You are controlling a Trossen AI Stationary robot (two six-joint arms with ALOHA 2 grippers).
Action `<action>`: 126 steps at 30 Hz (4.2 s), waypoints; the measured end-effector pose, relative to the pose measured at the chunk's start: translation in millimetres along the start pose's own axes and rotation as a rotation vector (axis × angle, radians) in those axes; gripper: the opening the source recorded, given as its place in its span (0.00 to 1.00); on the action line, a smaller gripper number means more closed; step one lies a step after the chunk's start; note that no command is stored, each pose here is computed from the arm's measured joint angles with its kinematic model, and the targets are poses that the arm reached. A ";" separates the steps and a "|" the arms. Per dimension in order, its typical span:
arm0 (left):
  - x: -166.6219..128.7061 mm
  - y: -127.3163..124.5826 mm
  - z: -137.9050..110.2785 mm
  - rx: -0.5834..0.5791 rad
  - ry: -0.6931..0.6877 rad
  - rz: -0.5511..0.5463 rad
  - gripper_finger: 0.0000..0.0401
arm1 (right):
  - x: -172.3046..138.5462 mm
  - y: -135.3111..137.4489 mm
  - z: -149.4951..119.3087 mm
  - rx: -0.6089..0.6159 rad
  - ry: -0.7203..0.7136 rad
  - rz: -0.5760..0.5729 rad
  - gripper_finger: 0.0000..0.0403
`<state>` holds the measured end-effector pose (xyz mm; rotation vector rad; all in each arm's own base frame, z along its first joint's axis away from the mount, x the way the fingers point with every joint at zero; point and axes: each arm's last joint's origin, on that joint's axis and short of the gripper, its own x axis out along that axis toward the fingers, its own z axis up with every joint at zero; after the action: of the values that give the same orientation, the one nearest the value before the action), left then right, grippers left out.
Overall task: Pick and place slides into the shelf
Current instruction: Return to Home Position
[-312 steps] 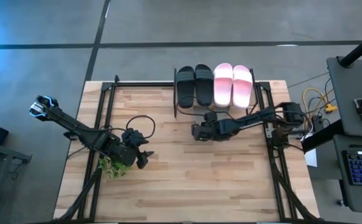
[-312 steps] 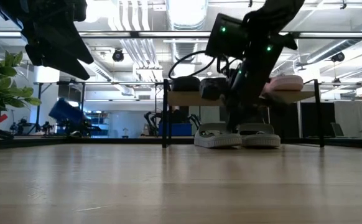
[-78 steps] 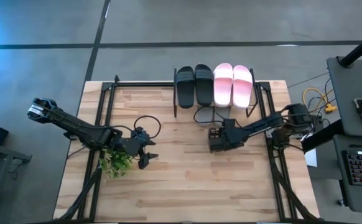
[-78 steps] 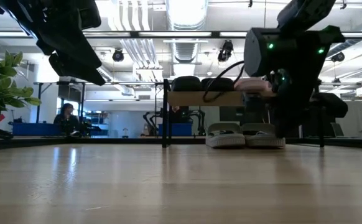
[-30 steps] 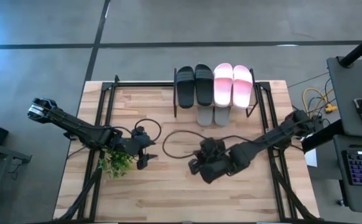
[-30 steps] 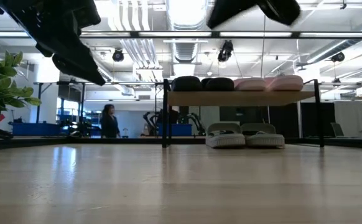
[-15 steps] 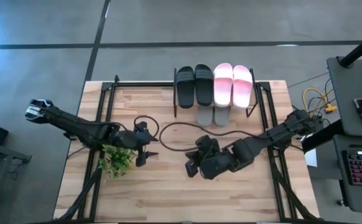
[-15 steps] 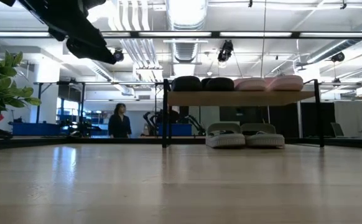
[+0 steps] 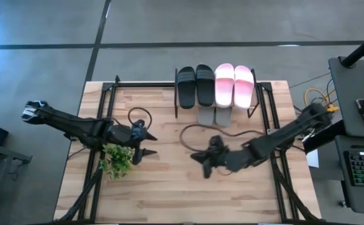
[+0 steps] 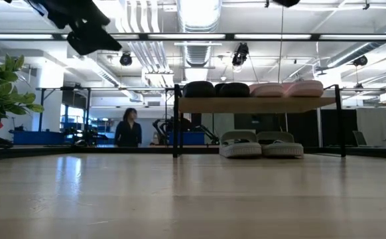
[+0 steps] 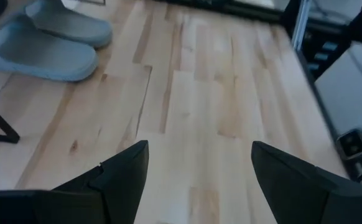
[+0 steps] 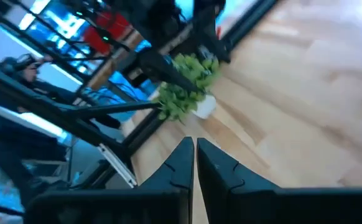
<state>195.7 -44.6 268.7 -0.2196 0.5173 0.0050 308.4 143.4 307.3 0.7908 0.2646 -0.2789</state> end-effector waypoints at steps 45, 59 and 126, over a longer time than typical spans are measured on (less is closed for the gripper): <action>2.5 17.0 59.4 -0.084 -0.495 -0.335 0.67 | -165.4 -156.8 22.2 -0.343 -0.223 0.665 0.03; 8.2 22.0 55.8 -0.077 -0.566 -0.344 0.67 | -172.2 -180.1 10.8 -0.353 -0.245 0.743 0.03; -83.1 71.3 -69.7 -0.095 -0.797 -0.040 0.67 | -178.0 -203.0 10.6 -0.334 -0.335 0.508 0.03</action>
<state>85.0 14.6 235.8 -0.2982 -0.2816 0.0752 74.6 25.6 240.5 0.4475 -0.2044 0.1143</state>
